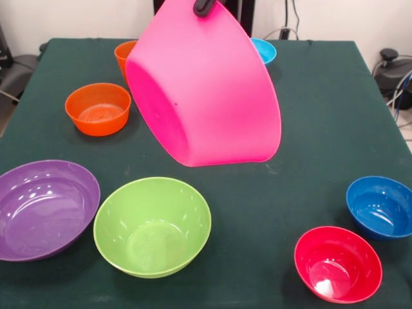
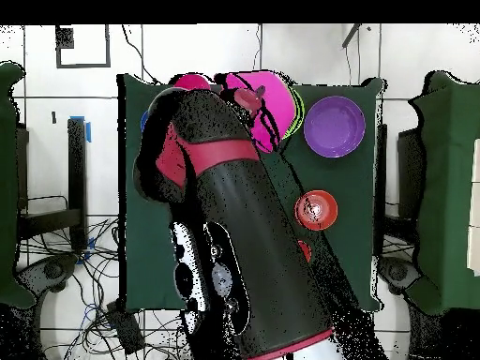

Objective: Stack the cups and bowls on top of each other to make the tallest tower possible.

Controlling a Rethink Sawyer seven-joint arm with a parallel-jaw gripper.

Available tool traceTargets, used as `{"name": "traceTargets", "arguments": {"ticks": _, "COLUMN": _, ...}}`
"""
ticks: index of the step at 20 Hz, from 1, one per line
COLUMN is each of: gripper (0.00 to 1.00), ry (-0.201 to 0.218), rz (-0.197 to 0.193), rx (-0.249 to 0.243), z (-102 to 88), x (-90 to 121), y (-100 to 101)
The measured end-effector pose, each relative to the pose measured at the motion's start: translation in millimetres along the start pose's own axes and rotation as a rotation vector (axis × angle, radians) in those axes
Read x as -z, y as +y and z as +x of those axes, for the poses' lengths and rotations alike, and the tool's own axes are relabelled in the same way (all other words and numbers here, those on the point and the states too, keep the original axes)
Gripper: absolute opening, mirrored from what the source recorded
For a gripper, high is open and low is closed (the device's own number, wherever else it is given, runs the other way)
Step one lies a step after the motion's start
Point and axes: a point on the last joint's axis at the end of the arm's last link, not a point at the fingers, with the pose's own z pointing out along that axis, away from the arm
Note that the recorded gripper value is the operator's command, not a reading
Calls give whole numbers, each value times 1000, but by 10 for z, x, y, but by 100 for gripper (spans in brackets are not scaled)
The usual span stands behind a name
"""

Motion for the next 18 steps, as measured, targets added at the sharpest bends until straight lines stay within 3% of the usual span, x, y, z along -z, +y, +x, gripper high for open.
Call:
{"name": "traceTargets", "arguments": {"ticks": 3, "gripper": 0, "ry": -5, "rz": 22, "rx": -26, "z": 24, "x": -2, "y": 18}}
{"name": "traceTargets", "arguments": {"ticks": 11, "gripper": 0, "ry": 8, "rz": 34, "rx": -88, "z": 163, "x": -46, "y": 22}}
{"name": "traceTargets", "arguments": {"ticks": 12, "gripper": 100, "ry": 8, "rz": 37, "rx": -93, "z": 224, "x": -75, "y": 10}}
{"name": "traceTargets", "arguments": {"ticks": 18, "gripper": 100, "ry": 8, "rz": 41, "rx": -94, "z": 320, "x": -122, "y": -13}}
